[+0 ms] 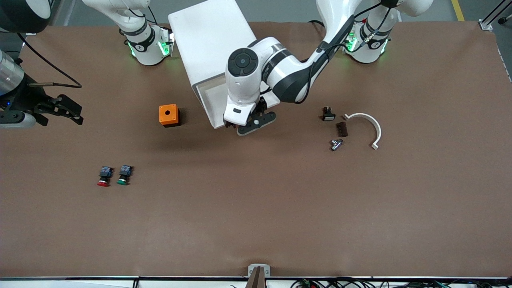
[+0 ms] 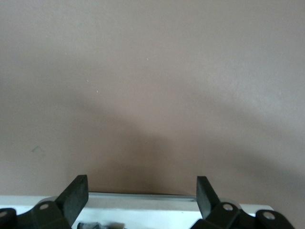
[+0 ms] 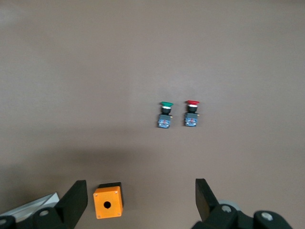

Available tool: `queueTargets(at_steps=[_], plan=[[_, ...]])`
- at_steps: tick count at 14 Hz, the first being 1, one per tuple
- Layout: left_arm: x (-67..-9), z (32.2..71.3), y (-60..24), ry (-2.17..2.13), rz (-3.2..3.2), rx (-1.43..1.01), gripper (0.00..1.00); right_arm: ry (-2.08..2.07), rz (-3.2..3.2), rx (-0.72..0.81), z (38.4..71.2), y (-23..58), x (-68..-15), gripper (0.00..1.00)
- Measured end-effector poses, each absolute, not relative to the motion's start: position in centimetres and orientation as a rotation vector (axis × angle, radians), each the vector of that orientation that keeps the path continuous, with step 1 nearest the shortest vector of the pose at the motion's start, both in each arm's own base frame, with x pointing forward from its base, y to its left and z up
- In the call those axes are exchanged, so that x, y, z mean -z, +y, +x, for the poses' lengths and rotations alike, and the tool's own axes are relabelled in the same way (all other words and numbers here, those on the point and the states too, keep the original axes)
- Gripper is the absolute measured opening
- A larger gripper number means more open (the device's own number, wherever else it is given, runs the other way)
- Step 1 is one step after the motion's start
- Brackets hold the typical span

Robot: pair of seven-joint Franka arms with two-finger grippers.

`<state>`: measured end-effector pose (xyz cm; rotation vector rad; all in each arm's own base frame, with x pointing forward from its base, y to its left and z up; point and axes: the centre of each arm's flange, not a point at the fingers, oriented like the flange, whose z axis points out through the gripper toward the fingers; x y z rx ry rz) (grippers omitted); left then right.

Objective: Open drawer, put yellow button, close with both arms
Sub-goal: 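Push the drawer closed with the left gripper while the right gripper retracts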

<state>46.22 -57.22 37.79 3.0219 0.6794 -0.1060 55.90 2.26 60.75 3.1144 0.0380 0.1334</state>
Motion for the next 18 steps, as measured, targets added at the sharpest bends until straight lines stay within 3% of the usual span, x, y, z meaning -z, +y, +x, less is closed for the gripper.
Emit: queueTargets(at_steps=[4, 14, 18], plan=[[-37.3, 44.2, -58.7, 0.635, 3.030, 0.142, 1.00, 0.034, 3.104, -0.139, 55.5, 2.0, -61.4, 1.00], [-34.4, 38.9, -61.2, 0.701, 2.939, 0.537, 1.00, 0.027, 3.104, -0.135, 55.4, 1.8, -61.4, 1.00], [-34.0, 38.6, -61.2, 0.749, 2.899, 0.623, 1.00, 0.025, 3.104, -0.143, 55.4, 1.8, -61.6, 1.00]])
